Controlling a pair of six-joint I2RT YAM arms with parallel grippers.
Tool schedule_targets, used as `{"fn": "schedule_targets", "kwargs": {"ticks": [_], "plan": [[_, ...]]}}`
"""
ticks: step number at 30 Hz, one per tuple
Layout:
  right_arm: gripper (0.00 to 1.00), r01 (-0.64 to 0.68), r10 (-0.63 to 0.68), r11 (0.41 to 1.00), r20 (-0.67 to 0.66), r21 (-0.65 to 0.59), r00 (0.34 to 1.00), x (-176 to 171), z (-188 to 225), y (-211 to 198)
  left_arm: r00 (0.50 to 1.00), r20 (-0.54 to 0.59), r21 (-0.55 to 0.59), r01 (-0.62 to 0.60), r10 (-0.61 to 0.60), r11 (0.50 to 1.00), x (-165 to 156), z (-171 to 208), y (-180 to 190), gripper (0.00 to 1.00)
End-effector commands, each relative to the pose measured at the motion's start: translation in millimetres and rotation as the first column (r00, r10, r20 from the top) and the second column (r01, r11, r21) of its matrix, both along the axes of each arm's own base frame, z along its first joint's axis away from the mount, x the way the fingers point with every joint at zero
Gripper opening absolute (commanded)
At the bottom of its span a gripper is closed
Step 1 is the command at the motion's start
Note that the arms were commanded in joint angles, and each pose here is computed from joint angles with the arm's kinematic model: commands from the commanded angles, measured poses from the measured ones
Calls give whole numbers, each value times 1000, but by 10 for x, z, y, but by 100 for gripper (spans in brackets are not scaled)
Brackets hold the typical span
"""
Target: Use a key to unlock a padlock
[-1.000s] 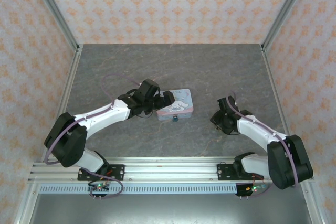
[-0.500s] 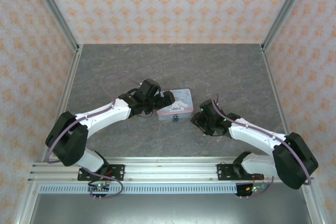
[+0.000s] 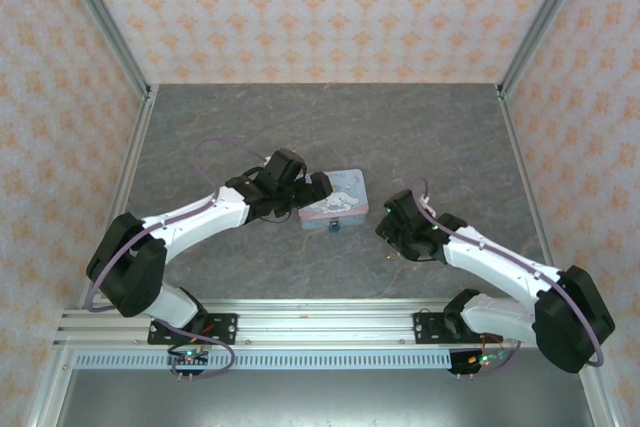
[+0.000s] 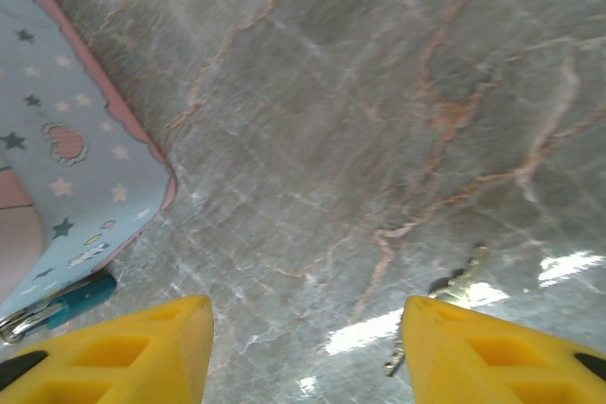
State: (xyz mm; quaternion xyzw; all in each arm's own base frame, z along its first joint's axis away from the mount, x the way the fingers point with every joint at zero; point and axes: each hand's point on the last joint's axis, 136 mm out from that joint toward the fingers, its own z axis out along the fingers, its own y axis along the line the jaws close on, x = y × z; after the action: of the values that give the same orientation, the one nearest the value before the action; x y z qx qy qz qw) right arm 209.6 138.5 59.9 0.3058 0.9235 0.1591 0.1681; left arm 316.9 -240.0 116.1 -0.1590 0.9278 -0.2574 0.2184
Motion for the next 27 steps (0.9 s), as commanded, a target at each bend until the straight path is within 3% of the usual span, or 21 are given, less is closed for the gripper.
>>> {"fn": "schedule_targets", "kwargs": {"ticks": [1,11,27], "plan": [[55,92,-95,993,-35,-69,995,-147,-134,-245,997,73,39,-30,27,999,69,245,111,100],[48,151,-158,986,-107,-66,982,-230,-321,-247,987,109,37,-125,120,991,179,344,485,100],[40,149,-178,978,-214,-145,960,-287,-538,-76,987,128,-48,-94,100,994,242,352,448,100]]}}
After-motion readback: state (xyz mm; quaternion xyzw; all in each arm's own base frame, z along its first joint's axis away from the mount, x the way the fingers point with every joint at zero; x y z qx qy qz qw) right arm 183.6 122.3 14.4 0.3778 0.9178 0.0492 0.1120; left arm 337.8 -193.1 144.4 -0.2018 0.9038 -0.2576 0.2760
